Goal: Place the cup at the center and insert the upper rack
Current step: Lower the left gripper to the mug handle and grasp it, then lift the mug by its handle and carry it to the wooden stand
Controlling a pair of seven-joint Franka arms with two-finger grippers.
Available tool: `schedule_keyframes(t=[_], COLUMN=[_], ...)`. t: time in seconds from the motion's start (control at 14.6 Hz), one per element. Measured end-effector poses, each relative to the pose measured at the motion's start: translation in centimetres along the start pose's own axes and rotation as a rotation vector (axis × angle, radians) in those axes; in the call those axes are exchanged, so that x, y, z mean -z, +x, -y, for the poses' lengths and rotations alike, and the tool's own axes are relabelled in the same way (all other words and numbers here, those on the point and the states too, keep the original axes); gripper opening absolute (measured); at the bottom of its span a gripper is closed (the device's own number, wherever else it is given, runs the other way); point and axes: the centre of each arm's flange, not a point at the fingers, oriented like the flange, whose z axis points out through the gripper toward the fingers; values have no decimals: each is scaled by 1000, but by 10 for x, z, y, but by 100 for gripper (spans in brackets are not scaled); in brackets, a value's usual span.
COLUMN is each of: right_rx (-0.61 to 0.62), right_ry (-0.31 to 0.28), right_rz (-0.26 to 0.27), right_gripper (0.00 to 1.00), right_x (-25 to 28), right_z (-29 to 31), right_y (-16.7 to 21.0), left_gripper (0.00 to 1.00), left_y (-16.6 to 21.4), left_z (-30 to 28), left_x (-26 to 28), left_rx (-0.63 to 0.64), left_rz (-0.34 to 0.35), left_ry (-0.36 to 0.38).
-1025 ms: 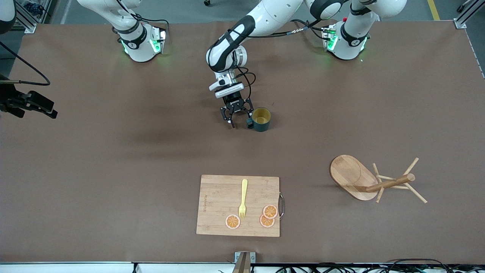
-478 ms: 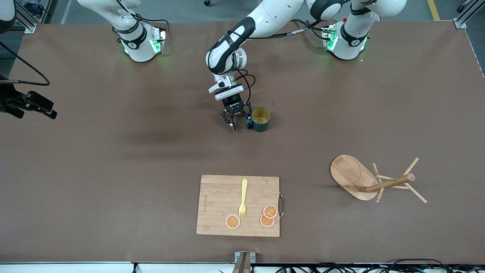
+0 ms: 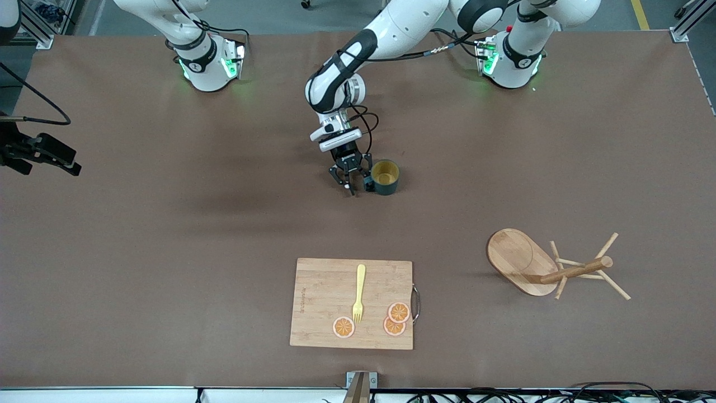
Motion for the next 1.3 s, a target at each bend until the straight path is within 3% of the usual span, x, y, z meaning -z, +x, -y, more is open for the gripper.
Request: schedule_keyframes(t=[0.2,0.55,0.68,0.96,1.3], right_rx=[3,21,33,32,34], right_ry=[0,1,1,-3,-4], right_rz=[0,5,10,8,7], right_gripper=[100,100,100,100,100], right_x=[0,-3,-7,-8,-8], right_z=[2,12,19,18,19], right_y=[0,1,3,4,4], left_gripper=[5,5,5,5,5], left_y=[4,14,31,122,274], left_z=[0,-5,-8,-20,4], left_x=[-8,-11,-7,-3,-33], left_rx=[9,32,12,59,246], left_rz=[3,35,88,307,662], left_ry=[11,23,54,83,103])
